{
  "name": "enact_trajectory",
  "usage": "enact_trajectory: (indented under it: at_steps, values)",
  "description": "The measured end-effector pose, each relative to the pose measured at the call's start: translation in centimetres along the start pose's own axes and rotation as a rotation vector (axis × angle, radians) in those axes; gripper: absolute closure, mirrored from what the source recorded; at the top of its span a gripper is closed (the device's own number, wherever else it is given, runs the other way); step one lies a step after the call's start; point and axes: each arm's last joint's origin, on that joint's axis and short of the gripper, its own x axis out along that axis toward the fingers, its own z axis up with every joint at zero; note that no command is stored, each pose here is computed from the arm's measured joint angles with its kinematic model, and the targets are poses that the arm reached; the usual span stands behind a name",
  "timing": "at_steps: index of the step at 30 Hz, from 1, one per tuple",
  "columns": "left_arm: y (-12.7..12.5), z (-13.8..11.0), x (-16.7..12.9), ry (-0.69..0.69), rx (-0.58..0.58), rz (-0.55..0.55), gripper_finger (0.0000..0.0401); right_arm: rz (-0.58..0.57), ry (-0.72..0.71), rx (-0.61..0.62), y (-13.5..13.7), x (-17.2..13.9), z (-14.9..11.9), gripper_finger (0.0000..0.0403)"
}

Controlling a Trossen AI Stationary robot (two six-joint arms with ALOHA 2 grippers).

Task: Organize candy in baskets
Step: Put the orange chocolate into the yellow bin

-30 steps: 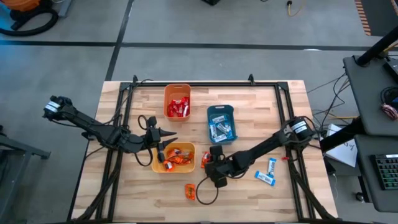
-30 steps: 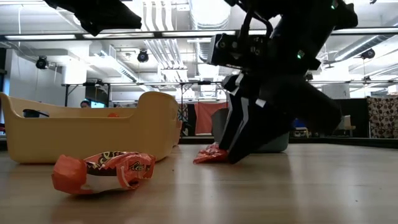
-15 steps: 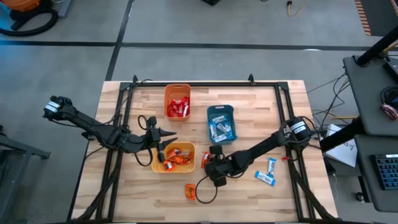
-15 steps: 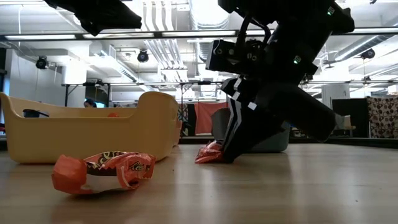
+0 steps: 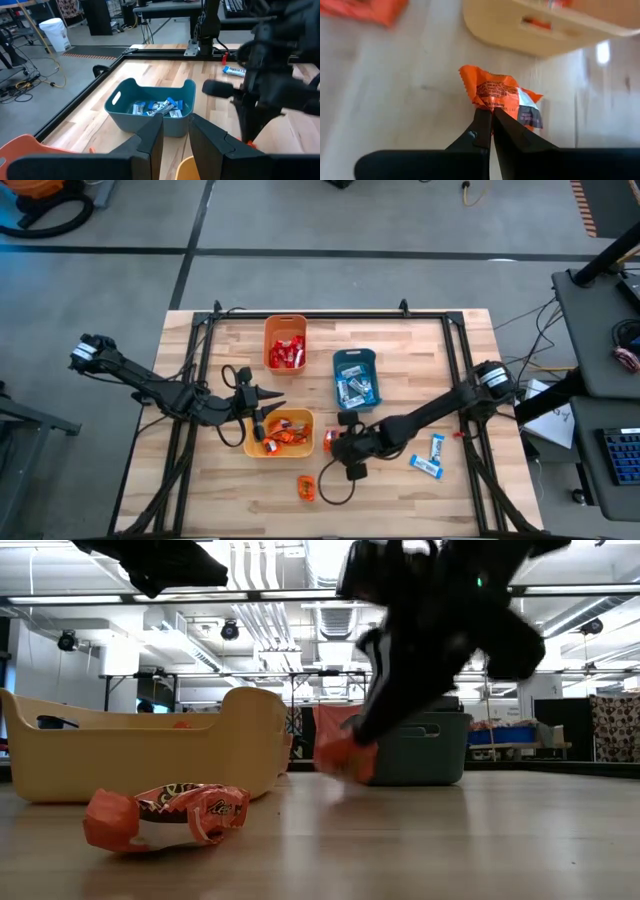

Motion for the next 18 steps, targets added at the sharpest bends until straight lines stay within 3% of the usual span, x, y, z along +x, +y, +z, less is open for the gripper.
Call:
enact_trajectory:
  at_steps: [12,18]
  values:
    - [0.0,-0.1,0.0,0.012,0.012,-0.007,0.0325,0.069,-0.262,0.163,-2.8,-7.7,3.1,0.0394]
    - [-0.2,1.7,-0.6,0.032,0.018,-0.085,0.0325,0.139,-0.466,0.25,-4.3,-8.9,5.0,0.0394]
